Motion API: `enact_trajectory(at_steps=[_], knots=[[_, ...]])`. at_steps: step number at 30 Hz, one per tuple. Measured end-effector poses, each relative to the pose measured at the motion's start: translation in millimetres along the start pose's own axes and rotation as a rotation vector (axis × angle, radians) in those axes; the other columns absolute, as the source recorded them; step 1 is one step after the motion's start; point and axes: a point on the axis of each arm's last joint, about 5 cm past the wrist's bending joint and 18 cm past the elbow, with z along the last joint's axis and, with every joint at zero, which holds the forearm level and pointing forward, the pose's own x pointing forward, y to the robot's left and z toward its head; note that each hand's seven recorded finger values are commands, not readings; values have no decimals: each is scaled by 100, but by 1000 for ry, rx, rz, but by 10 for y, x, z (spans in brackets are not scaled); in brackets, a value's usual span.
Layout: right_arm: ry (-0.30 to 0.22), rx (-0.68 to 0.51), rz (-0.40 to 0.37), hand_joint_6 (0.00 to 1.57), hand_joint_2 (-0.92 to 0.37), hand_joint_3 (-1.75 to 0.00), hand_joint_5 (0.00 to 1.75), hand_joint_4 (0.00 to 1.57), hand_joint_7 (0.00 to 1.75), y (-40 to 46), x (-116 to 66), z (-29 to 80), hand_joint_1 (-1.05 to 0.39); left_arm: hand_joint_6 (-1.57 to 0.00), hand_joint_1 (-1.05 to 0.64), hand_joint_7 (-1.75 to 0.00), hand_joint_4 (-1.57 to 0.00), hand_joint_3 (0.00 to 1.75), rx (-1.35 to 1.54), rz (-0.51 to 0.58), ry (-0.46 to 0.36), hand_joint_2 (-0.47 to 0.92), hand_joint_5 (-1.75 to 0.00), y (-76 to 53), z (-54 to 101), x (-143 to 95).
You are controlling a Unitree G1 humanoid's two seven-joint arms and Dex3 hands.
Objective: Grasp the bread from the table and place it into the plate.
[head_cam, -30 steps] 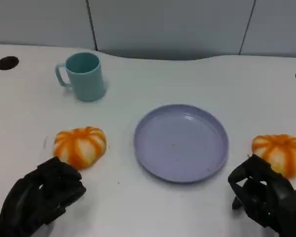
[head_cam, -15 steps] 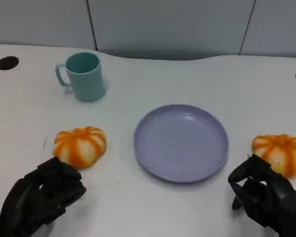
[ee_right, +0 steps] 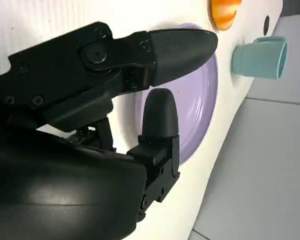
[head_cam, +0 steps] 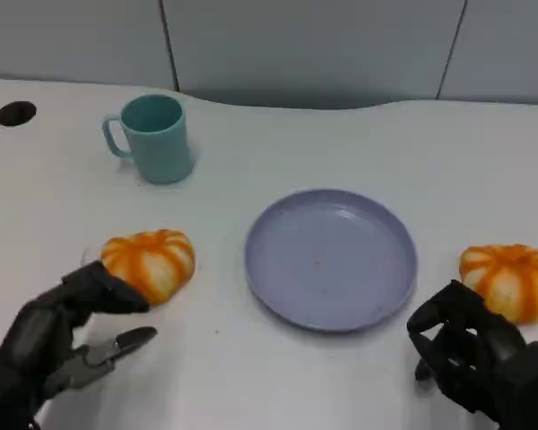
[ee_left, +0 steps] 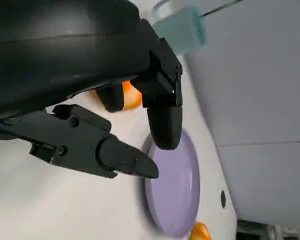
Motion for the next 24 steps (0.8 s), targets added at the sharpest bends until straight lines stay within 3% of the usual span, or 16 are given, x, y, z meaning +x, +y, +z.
enact_trajectory(at_steps=[3,6,7,9,10,11,12,13,15,18,24], knots=[[4,10,1,38,-92,-34,175,58,175,21,4,14,-26,-53,-25,-143,-57,1,130,16,-78,92,-167,-2,86,39],[5,14,1,40,-92,-33,175,62,175,30,6,18,-28,-55,-26,-139,-63,1,264,19,-73,89,-159,-29,116,63],[4,17,2,40,-92,-33,175,62,175,39,7,18,-28,-48,-34,-134,-52,0,358,22,-76,89,-153,-23,145,77],[3,21,4,40,-92,-33,175,62,175,55,9,21,-28,-45,-38,-132,-46,0,549,19,-109,88,-151,11,234,117],[3,23,5,40,-92,-34,175,61,175,63,10,22,-28,-40,-47,-102,-32,0,663,8,-136,89,-126,43,302,143],[3,23,5,40,-92,-34,175,61,175,66,11,22,-28,-38,-56,-52,-18,0,780,-14,-158,89,-84,82,377,176],[3,23,6,39,-92,-34,175,61,175,66,13,22,-28,-40,-60,-29,-15,0,879,-52,-170,89,-66,129,458,225],[2,24,7,39,-92,-34,175,61,175,67,19,23,-29,-32,-67,-12,-8,0,965,-89,-166,89,-41,194,537,272],[3,23,7,40,-92,-34,175,61,175,66,22,20,-29,-22,-75,-3,-2,0,1075,-157,-121,88,-18,274,644,364],[5,21,2,40,-92,-34,175,62,175,70,19,15,-29,-15,-81,-1,0,0,1153,-235,-50,89,-5,276,690,473],[-2,11,7,38,-92,-34,175,60,175,85,5,21,-30,-9,-86,0,0,0,1252,-348,89,90,0,223,592,770]])
